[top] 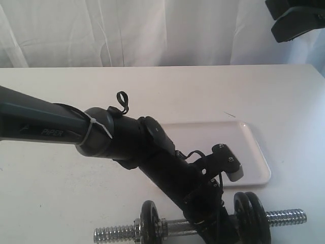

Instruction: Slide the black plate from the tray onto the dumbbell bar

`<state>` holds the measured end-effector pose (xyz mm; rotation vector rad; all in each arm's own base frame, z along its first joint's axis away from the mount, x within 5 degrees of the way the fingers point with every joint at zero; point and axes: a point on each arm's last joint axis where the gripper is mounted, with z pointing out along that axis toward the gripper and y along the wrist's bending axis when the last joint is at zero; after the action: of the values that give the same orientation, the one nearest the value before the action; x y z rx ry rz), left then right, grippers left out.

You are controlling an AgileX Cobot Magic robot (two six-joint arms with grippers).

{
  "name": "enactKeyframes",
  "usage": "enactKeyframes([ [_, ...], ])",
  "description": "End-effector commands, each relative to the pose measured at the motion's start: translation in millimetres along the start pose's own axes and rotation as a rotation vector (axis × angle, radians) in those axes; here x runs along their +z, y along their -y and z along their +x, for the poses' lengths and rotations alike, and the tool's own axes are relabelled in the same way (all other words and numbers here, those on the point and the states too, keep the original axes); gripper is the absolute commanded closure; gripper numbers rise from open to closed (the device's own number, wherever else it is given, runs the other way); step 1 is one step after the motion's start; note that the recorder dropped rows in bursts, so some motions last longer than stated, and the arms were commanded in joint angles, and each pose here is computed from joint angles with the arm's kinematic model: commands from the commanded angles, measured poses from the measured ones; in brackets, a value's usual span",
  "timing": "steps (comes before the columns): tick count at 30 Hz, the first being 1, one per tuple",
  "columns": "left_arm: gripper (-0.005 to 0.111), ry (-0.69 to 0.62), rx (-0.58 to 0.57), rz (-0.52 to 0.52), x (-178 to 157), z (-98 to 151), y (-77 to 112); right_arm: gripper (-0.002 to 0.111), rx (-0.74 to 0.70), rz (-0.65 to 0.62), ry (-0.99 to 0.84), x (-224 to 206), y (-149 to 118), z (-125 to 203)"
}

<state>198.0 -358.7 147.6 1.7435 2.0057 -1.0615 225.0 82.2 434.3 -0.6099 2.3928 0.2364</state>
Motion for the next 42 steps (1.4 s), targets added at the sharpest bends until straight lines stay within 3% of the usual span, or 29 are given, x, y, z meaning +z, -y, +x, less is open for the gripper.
enactKeyframes([
  [1,0.071,0.043,-0.013,0.055,-12,-13,11.0,0.108,0.005,0.007,0.020,-6,1,-1],
  [5,0.056,0.036,-0.006,0.055,-12,-12,11.0,0.108,0.005,0.007,0.020,-6,1,-1],
  [8,0.052,0.027,0.001,0.053,-12,-11,10.8,0.108,0.005,0.007,0.020,-6,1,-1],
  [28,0.052,-0.053,0.048,0.010,-13,-6,7.4,0.108,0.005,0.007,0.020,-6,1,-1],
  [42,0.052,-0.045,0.094,-0.013,-21,-25,5.7,0.108,0.005,0.007,0.020,-6,1,-1],
])
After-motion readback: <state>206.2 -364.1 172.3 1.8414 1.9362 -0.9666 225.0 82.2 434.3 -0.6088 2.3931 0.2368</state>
